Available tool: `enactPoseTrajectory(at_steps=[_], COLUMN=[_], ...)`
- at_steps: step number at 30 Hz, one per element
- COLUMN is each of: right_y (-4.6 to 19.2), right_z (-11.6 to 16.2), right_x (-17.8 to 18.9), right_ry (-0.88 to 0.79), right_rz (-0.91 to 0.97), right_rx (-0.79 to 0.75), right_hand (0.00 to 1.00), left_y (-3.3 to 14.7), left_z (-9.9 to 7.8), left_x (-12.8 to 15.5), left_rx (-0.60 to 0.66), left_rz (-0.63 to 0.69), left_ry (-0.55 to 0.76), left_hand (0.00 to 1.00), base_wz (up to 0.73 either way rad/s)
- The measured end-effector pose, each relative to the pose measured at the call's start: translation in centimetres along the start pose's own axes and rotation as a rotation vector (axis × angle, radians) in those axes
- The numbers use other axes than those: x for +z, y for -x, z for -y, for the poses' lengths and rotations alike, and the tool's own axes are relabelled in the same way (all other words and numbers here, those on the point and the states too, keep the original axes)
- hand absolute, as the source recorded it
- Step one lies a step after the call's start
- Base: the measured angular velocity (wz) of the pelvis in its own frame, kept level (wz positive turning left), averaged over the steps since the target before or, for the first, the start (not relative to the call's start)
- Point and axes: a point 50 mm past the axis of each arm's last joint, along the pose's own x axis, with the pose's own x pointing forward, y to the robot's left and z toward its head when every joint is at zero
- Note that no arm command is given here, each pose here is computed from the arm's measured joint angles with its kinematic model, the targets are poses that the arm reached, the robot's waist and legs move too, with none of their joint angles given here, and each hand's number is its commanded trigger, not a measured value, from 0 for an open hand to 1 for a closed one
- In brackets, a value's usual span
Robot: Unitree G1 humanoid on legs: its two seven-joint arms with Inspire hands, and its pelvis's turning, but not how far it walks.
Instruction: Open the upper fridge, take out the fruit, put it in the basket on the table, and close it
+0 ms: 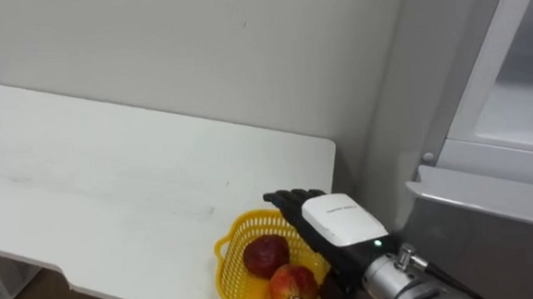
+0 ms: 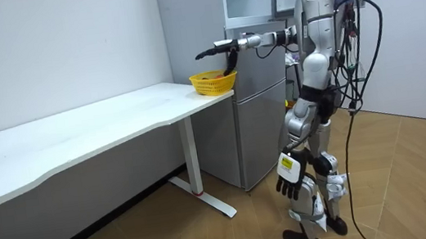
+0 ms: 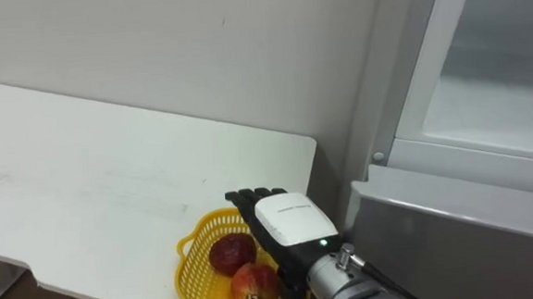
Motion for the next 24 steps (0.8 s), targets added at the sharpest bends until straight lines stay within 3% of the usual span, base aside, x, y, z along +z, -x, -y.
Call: enactPoseTrajectory(at_steps=[4, 12, 17, 24], right_y=[0.1, 1.3, 2.1, 4.9], right_z=[3.1, 7.0, 9.0, 13.2], right_x=[1.1, 3.8, 4.3, 5.0], right_ry=[-0.048, -0.107, -0.226, -0.259], right_rz=[0.072, 0.221, 0.286, 0.376], right_rx=[-0.158, -0.369, -0.474, -0.760], right_hand=[0.00, 0.00, 0.00, 0.00], left_y=[0.0, -0.1, -0.1, 0.0], left_z=[0.2, 0.8, 1.4, 2.4], left_x=[-0.5, -0.1, -0.2, -1.3], left_rx=[-0.006, -0.001, -0.010, -0.019], left_rz=[-0.011, 0.002, 0.013, -0.013], left_ry=[0.004, 0.012, 0.015, 0.025], left_hand=[0.00, 0.00, 0.00, 0.00], base_wz=[0.00, -0.10, -0.12, -0.11])
